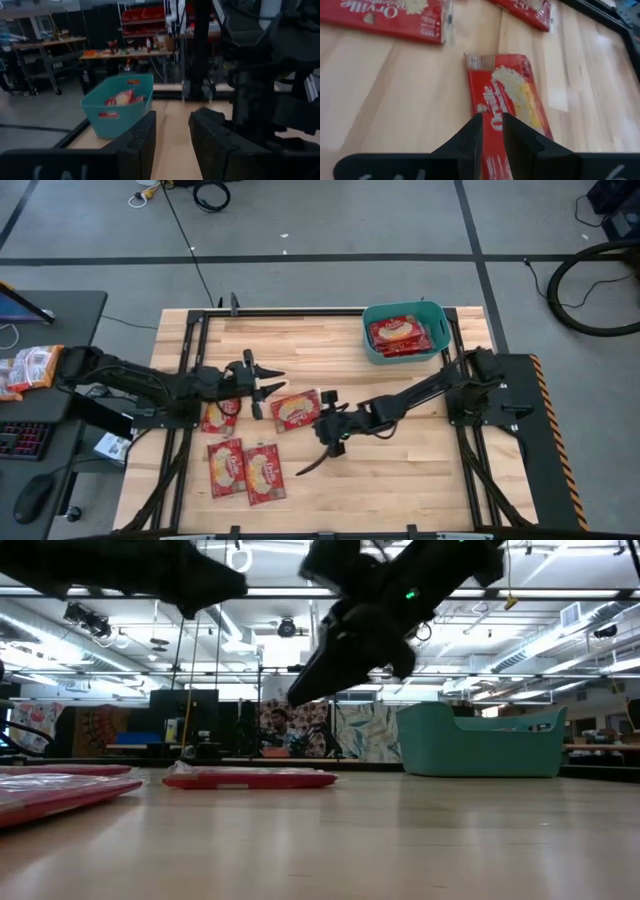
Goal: Sort popcorn bags into baskets
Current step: Put the red popcorn bag into the green bin
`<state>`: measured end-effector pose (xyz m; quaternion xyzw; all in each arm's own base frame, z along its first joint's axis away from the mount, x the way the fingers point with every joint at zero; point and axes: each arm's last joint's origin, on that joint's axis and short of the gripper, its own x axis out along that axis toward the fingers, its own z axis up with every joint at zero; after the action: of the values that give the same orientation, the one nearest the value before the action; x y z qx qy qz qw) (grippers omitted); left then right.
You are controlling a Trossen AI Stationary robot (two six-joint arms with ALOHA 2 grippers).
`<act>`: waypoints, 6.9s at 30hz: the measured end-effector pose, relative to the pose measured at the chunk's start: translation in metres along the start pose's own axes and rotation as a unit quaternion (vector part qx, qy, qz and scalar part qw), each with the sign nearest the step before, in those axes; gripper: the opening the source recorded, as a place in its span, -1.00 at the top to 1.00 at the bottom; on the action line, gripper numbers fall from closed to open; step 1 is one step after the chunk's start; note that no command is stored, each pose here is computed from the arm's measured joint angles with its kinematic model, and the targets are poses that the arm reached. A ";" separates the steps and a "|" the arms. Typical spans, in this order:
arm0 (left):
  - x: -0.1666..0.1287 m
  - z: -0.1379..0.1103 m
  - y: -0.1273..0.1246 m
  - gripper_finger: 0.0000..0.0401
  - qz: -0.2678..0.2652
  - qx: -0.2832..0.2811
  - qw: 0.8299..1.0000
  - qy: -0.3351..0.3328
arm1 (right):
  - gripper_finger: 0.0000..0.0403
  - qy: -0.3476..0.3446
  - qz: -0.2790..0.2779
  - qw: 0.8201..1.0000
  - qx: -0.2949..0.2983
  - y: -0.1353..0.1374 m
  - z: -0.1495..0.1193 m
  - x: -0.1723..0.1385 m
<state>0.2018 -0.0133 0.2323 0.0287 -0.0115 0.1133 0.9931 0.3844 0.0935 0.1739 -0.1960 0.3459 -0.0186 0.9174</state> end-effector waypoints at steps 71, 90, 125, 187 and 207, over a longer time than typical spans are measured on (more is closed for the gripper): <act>-0.032 0.000 -0.014 0.37 -0.020 0.003 0.998 0.062 | 0.98 0.200 -0.190 0.952 -0.134 -0.058 0.006 -0.025; -0.032 0.000 -0.014 0.37 -0.020 0.003 0.998 0.062 | 0.98 0.329 -0.321 0.886 -0.062 -0.108 -0.073 -0.143; -0.032 0.001 -0.014 0.37 -0.019 0.001 0.998 0.057 | 0.48 0.241 -0.353 0.904 0.003 -0.165 -0.127 -0.151; 0.012 -0.106 -0.010 0.37 0.110 -0.203 0.868 0.441 | 0.48 -0.128 0.047 0.989 0.052 -0.014 -0.033 -0.084; 0.016 -0.099 0.009 0.37 0.119 -0.171 0.882 0.422 | 0.48 -0.122 0.035 0.991 0.053 -0.015 -0.034 -0.084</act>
<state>0.2166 0.0044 0.1349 -0.1942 0.3862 0.2278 0.8725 0.3004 0.0821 0.2084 -0.1358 0.2367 0.0189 0.9619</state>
